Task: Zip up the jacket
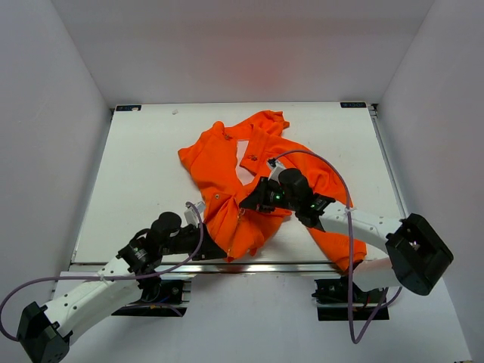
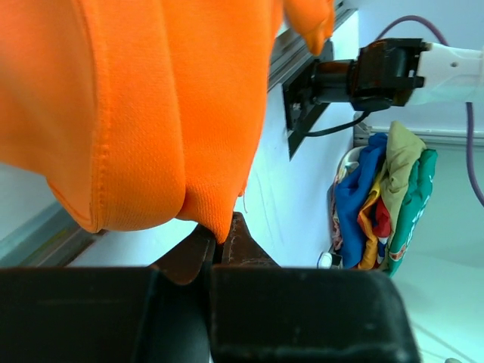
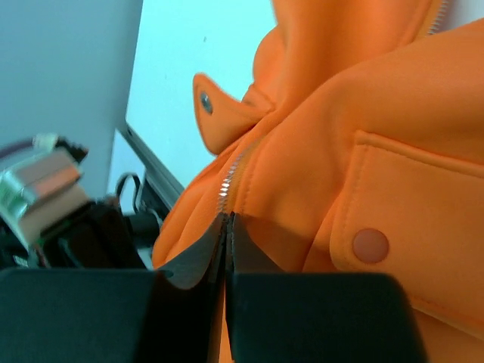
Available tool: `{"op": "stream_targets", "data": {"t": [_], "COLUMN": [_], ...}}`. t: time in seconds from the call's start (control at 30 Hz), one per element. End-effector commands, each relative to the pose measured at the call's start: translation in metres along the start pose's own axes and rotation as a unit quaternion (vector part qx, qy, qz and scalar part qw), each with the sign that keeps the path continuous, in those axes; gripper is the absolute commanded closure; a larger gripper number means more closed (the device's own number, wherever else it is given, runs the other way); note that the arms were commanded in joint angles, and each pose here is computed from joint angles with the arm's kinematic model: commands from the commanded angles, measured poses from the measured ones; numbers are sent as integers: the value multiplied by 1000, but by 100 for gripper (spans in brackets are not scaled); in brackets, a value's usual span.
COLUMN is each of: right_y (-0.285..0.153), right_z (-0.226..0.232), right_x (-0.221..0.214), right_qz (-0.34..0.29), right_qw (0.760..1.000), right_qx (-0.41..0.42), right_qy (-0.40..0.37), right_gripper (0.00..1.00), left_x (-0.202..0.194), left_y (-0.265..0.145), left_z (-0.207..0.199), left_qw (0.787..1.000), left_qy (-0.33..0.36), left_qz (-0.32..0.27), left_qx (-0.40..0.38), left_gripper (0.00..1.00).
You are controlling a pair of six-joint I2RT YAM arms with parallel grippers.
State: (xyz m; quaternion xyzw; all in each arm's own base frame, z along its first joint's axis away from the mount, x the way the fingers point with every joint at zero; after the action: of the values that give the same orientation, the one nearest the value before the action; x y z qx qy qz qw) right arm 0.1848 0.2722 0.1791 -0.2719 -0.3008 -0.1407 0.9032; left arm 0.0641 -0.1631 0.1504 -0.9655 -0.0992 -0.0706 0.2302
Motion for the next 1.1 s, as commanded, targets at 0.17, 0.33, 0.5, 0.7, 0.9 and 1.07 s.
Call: {"op": "stream_targets", "data": {"t": [0.17,0.33,0.5,0.7,0.9,1.07], "right_y": [-37,-34,-31,-30,-34,-40], "right_z": [6,4,-1,-4,-7,-7], "right_x": [-1,-15,-30,-38,-45,-49], "right_qz": [7,46,74,80,90,96], "right_qw": [992,994,994,994,993,992], "right_qx": [45,59,67,71,69,78], "right_qy": [-119,-85,-44,-25,-18,-16], "right_gripper": [100,100,100,98,81,74], "left_x": [0,5,15,17,19,19], "left_y": [-4,0,1,3,3,3], "left_z": [-7,-15,-28,-31,-34,-34], "left_qw": [1000,1000,1000,1000,1000,1000], "left_qy": [-12,-17,-10,-9,-7,-7], "left_qz": [8,6,-14,-11,-11,-10], "left_qx": [27,15,10,8,12,12], "left_gripper": [100,100,100,100,100,100]}}
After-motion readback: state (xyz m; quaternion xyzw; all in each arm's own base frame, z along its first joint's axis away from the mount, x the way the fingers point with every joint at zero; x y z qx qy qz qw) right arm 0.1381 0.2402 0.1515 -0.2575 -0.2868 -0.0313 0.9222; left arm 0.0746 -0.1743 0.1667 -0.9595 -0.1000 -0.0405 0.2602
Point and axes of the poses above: each gripper's point midway between its finger pads, its own y axis out along the fingers, its own z axis along the line the jaws close on, x = y × z, the point moved 8 cm from there along -y, back along the fingers, and after that the axes turned 11 degrees about -y, right-handed, at the moved point
